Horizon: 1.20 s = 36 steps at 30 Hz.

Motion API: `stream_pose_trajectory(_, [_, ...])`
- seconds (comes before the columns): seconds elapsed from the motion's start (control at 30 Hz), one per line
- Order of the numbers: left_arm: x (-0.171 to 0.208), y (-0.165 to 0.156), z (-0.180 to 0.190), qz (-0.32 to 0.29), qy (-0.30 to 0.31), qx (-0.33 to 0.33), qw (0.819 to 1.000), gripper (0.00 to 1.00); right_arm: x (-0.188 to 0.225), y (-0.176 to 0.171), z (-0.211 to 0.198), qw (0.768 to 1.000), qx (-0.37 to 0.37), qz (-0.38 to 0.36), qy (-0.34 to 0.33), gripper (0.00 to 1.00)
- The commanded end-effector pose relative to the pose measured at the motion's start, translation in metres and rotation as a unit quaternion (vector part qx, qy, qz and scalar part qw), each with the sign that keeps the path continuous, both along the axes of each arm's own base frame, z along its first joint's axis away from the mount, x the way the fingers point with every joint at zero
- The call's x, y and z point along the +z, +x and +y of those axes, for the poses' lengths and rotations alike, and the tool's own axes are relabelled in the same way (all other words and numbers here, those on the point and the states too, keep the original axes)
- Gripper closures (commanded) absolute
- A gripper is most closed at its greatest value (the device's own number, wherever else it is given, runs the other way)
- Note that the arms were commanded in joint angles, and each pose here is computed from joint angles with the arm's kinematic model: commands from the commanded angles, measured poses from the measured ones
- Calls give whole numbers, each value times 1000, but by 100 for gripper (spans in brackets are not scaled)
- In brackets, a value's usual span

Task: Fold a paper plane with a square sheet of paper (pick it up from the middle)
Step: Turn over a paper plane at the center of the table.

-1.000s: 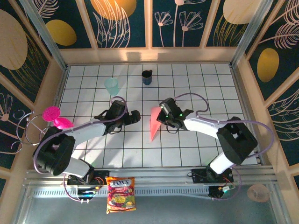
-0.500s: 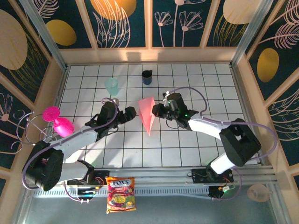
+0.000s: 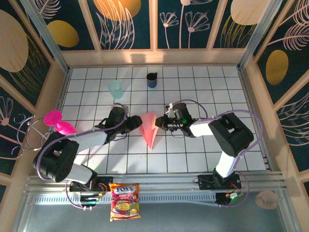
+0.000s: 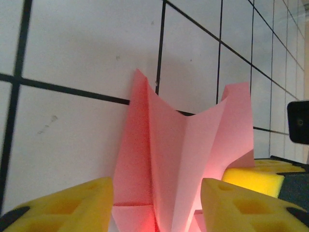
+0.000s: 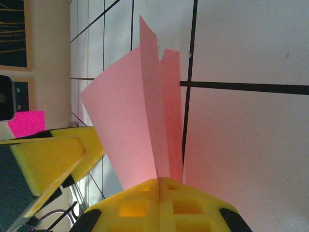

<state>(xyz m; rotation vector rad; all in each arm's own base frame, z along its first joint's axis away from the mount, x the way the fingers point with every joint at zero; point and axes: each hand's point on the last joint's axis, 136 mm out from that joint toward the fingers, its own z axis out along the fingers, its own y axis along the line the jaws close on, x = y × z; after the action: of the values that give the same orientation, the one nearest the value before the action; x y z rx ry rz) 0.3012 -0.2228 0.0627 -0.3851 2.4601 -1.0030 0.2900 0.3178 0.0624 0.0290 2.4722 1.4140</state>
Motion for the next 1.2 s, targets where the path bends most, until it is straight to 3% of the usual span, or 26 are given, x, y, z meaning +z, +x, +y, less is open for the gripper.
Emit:
stream_pose_trajectory(0.0, [-1,-2,-18,9,-44,-35,998,58,-8,4,-7,1000,-12,10,12,95])
stream_pose_trajectory(0.53, [-30,-10,-15,50,-18,-43,998,63,-24,4,-13,999,-18,29,4,96])
stream_pose_trajectory(0.73, [-32,-10,-19,53,-24,-51,997,61,-26,5,-15,999,-22,31,3,96])
stream_pose_trajectory(0.97, [-38,-6,-1,50,25,-16,998,56,-28,4,-19,999,-28,32,-1,96])
stream_pose_trajectory(1.17, [-28,-10,-24,48,-37,-60,996,64,-27,4,-18,999,-24,34,2,96])
